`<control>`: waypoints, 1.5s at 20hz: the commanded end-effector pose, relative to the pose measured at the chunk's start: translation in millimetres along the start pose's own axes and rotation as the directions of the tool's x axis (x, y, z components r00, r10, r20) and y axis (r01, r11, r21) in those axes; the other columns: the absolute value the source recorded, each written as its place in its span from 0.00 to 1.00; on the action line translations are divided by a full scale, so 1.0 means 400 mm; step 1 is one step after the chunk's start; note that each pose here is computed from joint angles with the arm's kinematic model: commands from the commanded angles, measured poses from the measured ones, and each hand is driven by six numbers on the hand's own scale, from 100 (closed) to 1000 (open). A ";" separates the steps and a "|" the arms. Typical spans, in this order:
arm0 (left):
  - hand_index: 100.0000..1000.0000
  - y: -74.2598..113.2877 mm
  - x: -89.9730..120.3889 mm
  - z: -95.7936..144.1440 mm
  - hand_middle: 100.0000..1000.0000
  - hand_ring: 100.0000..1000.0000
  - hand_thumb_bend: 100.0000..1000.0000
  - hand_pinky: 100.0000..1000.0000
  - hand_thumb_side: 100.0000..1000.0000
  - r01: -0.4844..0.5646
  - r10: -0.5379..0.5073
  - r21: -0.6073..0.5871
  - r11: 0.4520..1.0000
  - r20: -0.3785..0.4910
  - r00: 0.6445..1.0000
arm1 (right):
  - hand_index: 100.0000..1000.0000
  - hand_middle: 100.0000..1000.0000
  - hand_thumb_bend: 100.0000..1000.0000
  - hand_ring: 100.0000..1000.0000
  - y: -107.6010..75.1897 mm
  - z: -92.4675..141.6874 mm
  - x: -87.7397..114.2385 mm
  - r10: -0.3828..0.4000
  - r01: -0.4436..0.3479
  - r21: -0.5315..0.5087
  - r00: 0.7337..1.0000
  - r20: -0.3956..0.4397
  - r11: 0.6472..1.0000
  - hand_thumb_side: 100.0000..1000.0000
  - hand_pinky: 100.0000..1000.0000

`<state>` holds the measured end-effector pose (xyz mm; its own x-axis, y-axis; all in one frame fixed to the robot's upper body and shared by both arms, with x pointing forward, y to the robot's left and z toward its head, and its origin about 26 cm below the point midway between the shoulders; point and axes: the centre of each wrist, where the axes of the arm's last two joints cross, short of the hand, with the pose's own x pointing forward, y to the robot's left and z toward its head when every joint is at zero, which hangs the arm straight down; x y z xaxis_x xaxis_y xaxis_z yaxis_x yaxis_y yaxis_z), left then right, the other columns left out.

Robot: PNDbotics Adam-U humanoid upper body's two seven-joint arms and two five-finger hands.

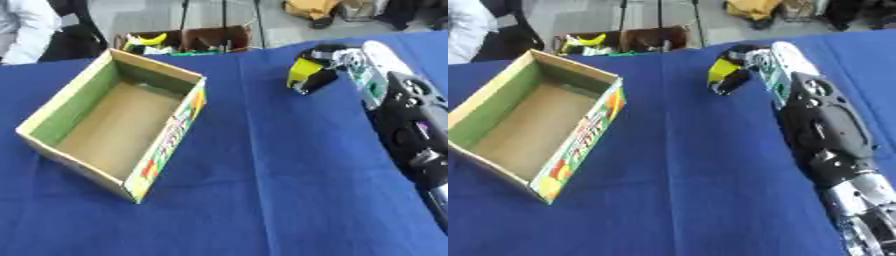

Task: Pick up objects on the table and place them in the box.

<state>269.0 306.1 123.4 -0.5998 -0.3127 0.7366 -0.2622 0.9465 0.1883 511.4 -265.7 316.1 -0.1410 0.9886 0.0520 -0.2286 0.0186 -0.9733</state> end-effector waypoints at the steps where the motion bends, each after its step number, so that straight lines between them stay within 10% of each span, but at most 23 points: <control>1: 0.88 0.006 0.014 -0.008 0.57 0.54 0.00 0.33 0.97 0.013 -0.013 -0.009 1.000 0.025 1.000 | 0.98 0.80 0.14 1.00 -0.045 0.022 -0.015 -0.011 0.011 -0.033 1.000 -0.009 0.999 0.41 0.74; 30: 0.88 0.004 0.015 -0.010 0.57 0.55 0.00 0.33 0.97 0.012 -0.012 -0.016 1.000 0.022 1.000 | 0.68 0.57 0.00 0.89 -0.060 0.034 -0.013 -0.165 0.164 -0.326 0.986 0.025 0.931 0.04 0.52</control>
<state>269.0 306.0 123.4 -0.5959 -0.3124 0.7398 -0.2540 0.9473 0.1954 510.6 -269.2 315.9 -0.1109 0.9680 0.2252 0.0035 0.2269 -0.9739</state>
